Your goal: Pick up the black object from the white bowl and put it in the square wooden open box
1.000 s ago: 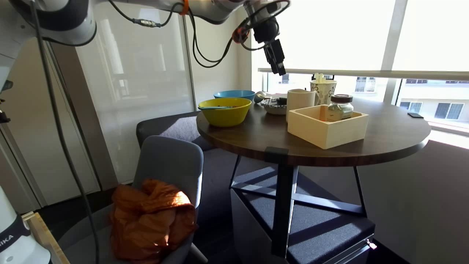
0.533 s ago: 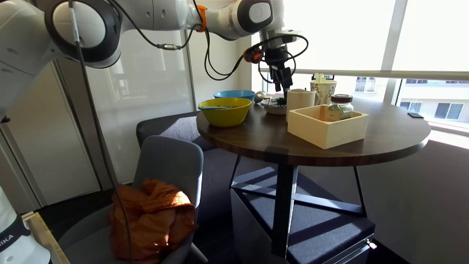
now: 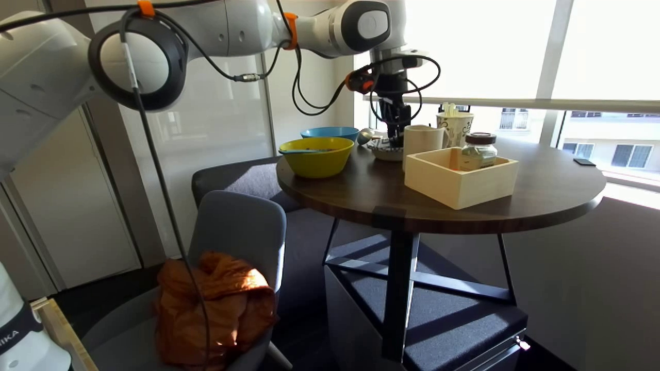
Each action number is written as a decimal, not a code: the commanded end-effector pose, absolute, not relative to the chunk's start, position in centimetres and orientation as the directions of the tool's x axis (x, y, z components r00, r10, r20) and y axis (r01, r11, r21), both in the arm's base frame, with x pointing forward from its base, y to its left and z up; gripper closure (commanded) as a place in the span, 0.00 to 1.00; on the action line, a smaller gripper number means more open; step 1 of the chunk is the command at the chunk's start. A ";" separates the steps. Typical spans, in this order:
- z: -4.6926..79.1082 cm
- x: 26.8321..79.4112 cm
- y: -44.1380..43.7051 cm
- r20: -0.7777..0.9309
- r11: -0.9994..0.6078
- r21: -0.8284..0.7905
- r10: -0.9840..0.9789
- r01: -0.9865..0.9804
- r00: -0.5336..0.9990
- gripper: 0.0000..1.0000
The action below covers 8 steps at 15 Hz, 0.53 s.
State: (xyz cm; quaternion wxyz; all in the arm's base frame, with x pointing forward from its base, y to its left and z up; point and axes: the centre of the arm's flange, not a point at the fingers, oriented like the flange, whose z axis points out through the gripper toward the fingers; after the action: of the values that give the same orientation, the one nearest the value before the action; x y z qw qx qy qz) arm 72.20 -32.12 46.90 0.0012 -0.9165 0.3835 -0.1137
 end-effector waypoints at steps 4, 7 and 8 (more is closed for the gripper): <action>47.1 75.4 -34.1 0.192 -0.699 -0.091 -0.711 -0.709 0.677 0.64; 47.9 75.0 -33.6 0.196 -0.702 -0.082 -0.708 -0.708 0.679 0.86; 48.6 74.7 -33.2 0.193 -0.703 -0.080 -0.706 -0.707 0.681 0.92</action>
State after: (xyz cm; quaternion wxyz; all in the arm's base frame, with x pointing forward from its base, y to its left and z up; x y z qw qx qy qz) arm 72.19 -32.70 46.40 -0.0007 -0.9158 0.3862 -0.1102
